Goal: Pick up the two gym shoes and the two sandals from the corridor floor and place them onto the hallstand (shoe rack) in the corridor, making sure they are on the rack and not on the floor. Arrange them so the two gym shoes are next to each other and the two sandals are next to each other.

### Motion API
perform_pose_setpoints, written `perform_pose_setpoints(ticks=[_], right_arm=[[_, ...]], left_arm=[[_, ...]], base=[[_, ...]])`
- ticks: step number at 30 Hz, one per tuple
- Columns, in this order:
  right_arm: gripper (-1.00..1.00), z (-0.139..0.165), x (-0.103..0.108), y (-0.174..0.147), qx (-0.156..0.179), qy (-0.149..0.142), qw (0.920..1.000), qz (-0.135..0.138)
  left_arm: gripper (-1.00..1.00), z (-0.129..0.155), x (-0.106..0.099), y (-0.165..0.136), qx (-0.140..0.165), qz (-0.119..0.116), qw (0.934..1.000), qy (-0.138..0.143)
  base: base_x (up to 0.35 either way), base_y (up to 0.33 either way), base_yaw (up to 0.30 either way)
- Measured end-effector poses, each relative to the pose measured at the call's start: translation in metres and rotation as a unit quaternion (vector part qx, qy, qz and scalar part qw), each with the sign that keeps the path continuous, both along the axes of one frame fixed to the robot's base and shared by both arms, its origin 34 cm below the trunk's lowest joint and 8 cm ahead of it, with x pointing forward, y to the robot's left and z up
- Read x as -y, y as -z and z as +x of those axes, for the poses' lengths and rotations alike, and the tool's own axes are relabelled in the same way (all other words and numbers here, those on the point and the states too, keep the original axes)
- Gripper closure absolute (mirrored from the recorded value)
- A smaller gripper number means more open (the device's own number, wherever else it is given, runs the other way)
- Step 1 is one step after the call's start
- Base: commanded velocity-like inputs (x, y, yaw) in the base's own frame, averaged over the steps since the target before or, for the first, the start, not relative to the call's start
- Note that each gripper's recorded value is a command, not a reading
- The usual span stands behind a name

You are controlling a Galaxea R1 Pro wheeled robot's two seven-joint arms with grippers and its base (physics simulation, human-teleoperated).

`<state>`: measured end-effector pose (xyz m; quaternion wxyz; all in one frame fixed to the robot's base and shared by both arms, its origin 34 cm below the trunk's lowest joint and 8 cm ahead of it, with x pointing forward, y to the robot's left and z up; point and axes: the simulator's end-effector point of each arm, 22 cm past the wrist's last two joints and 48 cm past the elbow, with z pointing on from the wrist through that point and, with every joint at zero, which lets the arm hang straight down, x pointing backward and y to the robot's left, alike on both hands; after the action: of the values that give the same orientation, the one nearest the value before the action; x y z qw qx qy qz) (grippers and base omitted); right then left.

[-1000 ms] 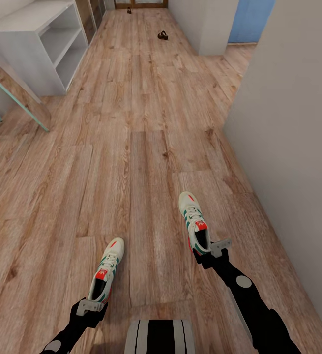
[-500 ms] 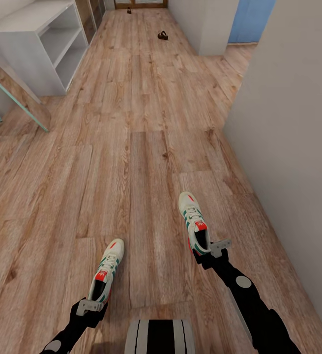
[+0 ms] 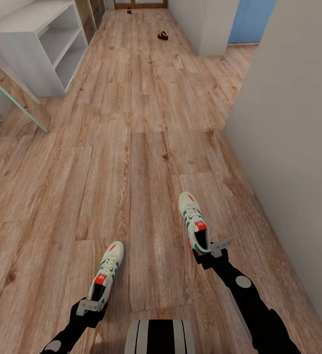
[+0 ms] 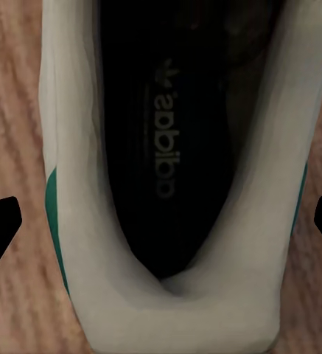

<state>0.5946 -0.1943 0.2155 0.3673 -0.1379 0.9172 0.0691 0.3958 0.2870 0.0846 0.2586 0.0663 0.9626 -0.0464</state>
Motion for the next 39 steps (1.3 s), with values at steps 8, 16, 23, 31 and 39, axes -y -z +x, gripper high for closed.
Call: perform_pose_setpoints(ticks=[8,16,23,31,39], right_arm=[[1.0,0.0003,-0.0001,-0.0003,0.0,0.0,1.0,0.0],[1.0,0.0004,-0.0004,-0.0004,0.0,0.0,1.0,0.0],[1.0,0.0002,-0.0002,-0.0002,0.0,0.0,1.0,0.0],[1.0,-0.0007,-0.0003,0.0007,-0.001,0.0,1.0,0.0],[1.0,-0.0012,-0.0002,0.0013,-0.002,0.0,1.0,0.0]], left_arm=[[-1.0,0.0002,0.0001,-0.0002,0.001,0.0,1.0,0.0],[1.0,0.0,0.0006,-0.0001,0.0,-0.001,1.0,0.001],[1.0,-0.0002,0.0006,0.0,0.0,-0.001,1.0,0.001],[1.0,0.0006,-0.0009,-0.0005,0.002,0.0,1.0,-0.001],[1.0,0.0013,-0.0033,-0.001,0.003,0.002,1.0,0.0]], base=[[0.001,0.0,0.0],[0.0,0.0,0.0],[0.0,0.0,0.0],[0.0,0.0,0.0],[0.0,0.0,0.0]])
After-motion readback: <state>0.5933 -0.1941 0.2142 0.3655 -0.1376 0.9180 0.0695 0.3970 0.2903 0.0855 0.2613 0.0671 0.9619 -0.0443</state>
